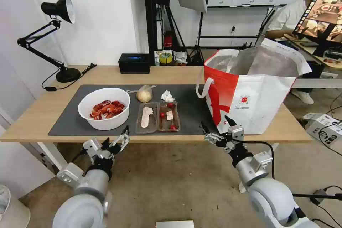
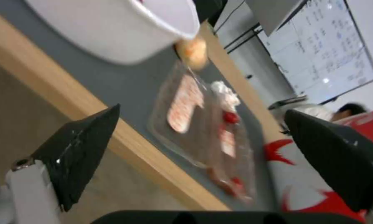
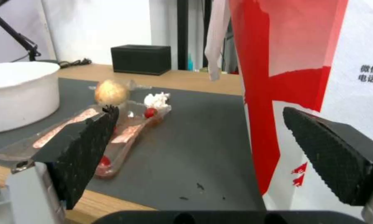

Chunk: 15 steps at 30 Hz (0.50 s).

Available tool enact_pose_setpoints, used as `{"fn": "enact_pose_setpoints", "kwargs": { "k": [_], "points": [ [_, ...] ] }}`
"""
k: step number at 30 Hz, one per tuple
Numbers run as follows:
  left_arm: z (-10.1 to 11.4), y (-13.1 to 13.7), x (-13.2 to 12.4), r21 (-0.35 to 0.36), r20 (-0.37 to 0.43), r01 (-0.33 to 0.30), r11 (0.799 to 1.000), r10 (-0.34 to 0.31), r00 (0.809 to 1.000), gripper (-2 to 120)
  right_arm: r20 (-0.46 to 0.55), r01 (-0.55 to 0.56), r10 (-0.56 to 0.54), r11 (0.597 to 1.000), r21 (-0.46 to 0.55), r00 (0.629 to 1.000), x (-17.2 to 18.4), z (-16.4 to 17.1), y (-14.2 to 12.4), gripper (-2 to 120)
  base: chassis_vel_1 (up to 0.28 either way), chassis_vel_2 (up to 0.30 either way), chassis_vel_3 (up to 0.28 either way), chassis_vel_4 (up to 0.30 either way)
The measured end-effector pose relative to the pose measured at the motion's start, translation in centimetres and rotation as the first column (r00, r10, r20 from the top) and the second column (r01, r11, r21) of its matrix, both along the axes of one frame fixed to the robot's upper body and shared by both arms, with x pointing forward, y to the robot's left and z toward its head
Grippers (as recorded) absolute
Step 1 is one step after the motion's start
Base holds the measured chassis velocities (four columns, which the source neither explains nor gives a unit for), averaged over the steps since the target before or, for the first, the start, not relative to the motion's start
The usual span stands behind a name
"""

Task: Pick up the trash from the table and place it into the takeout bag.

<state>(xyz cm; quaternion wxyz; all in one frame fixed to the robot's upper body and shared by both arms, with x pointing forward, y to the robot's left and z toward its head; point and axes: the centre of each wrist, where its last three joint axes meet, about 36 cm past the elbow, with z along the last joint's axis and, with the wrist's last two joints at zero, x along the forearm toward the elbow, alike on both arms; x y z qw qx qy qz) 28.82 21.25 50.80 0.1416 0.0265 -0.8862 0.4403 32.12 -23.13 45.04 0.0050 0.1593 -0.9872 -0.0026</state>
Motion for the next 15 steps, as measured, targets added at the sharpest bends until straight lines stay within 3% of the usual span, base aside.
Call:
{"fn": "enact_pose_setpoints", "kwargs": {
  "k": [6,15],
  "points": [
    [0.9,-0.7,0.4,-0.106,-0.006,-0.024,0.994,0.023,1.000,100,0.018,-0.002,0.002,1.000,0.003,1.000,-0.3,0.3,-0.1,100,0.000,0.000,0.000,0.000],
    [0.0,-2.7,1.9,-0.148,0.008,-0.006,0.989,0.007,1.000,100,0.022,0.018,-0.018,1.000,0.007,1.000,-0.9,0.3,-0.5,100,0.000,0.000,0.000,0.000]
  ]
}}
